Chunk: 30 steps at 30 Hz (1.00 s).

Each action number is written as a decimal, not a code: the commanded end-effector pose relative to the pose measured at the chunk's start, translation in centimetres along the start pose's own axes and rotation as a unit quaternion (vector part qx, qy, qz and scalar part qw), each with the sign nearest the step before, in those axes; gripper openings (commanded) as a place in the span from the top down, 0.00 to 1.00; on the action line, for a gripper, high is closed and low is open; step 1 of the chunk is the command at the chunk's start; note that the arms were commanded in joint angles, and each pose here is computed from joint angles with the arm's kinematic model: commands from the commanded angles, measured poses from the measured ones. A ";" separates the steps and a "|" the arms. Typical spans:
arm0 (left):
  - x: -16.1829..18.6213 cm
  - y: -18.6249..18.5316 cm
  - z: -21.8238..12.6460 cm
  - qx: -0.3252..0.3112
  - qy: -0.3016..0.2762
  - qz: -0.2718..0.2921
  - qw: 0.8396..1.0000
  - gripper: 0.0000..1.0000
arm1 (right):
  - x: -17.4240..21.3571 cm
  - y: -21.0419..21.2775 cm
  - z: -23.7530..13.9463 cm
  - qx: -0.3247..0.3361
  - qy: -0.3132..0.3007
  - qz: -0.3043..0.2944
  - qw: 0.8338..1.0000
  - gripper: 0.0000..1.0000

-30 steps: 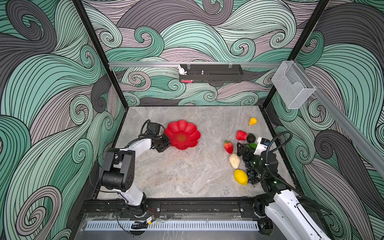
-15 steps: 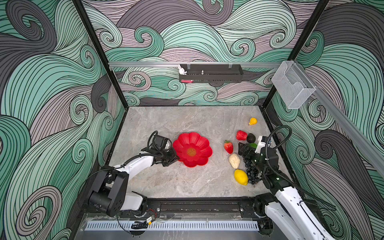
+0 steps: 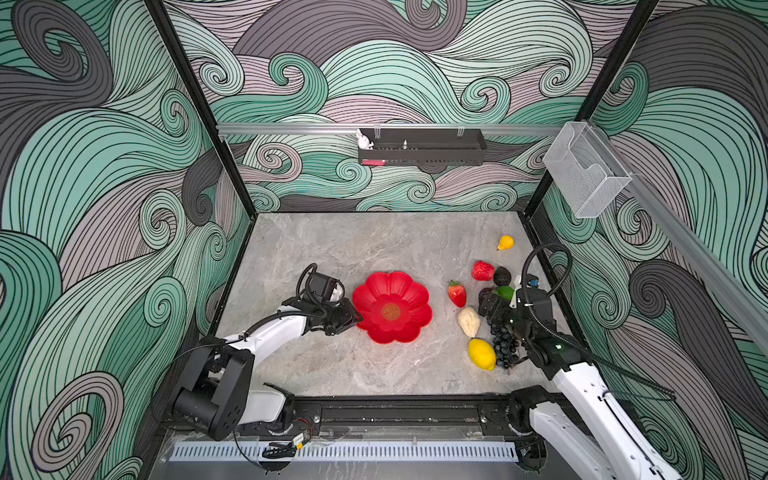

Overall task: Place and organize the fake fruits in the fruit bowl
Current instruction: 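Drag the red bowl with the left gripper toward the table center, then release the bowl with the left gripper while the right gripper reaches the red apple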

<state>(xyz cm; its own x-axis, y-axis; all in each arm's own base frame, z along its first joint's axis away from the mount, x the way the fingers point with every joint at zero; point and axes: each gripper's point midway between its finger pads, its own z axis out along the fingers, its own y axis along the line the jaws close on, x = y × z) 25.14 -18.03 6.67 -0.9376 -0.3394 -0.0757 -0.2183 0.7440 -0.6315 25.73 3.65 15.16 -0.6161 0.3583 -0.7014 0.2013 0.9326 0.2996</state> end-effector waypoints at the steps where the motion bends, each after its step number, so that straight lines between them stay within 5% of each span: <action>1: -0.7 -0.4 -1.9 -0.019 -0.033 0.036 0.999 0.54 | -0.6 -1.0 -0.3 0.038 0.009 -0.016 0.999 0.00; 8: -2.2 1.2 -6.6 -0.079 -0.145 0.104 0.981 0.38 | -1.7 -2.7 0.9 0.075 0.047 0.017 0.996 0.00; 17: -2.7 2.0 -8.9 -0.037 -0.278 0.183 0.942 0.24 | -3.6 -3.2 4.1 0.083 0.072 0.041 0.993 0.03; 30: -3.0 2.6 -9.9 -0.072 -0.305 0.195 0.929 0.19 | -7.2 -0.9 11.9 0.103 0.115 -0.001 0.988 0.08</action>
<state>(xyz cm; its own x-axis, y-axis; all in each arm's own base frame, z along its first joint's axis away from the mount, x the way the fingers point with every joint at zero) 23.98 -9.73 11.17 -0.6794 -0.2661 -0.6838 0.0258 0.9227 -0.3848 37.75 0.41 12.17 -0.7561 0.3978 -0.5197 0.3582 0.9161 0.1801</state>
